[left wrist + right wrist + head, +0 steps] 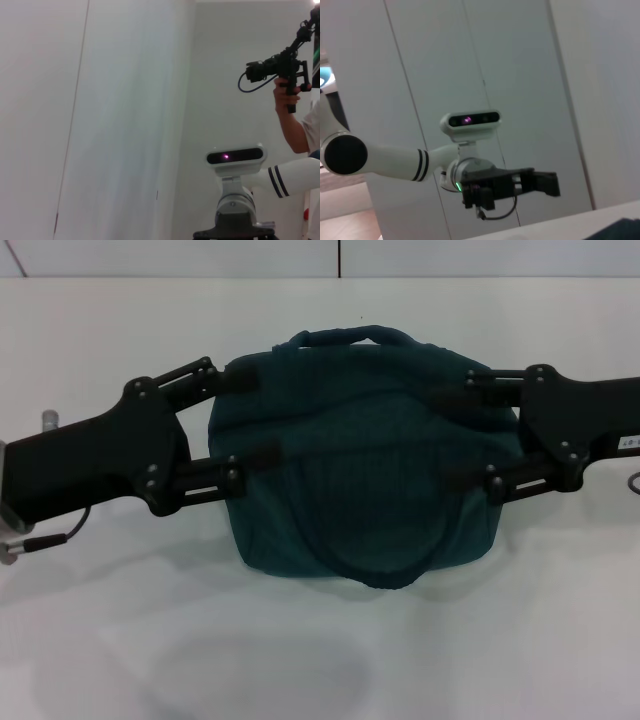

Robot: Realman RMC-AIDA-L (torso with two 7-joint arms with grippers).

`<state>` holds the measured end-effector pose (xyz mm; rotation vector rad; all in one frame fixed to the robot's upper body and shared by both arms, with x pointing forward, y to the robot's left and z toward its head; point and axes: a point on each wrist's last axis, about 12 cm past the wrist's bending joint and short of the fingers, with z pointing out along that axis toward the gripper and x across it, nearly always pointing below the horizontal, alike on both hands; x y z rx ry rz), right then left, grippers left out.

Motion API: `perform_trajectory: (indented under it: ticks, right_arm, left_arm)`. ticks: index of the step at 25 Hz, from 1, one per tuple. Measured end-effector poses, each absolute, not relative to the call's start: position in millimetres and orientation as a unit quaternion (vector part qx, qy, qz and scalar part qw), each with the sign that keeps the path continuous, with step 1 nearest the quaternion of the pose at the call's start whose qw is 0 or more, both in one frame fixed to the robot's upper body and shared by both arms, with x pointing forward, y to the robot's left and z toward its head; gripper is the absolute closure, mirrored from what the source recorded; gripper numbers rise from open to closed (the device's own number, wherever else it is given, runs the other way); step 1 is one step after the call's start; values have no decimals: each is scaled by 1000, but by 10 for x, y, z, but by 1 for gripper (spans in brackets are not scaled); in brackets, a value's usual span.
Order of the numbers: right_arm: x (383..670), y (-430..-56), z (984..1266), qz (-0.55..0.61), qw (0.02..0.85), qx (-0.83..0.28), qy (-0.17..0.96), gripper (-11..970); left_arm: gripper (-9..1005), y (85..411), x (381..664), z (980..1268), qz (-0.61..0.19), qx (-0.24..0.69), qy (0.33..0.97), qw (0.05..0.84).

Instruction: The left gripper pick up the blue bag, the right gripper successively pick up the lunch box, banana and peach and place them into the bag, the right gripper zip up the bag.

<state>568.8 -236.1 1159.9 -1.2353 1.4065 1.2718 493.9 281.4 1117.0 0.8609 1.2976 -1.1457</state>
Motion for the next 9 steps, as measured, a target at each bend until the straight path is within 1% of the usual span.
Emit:
perform_trajectory:
  ticks: [9]
  right_arm:
    - [5697,-2318,11632,510,423,-498,559,73]
  left_arm:
    - [167,2812,4937,11162,-488,366,554,567]
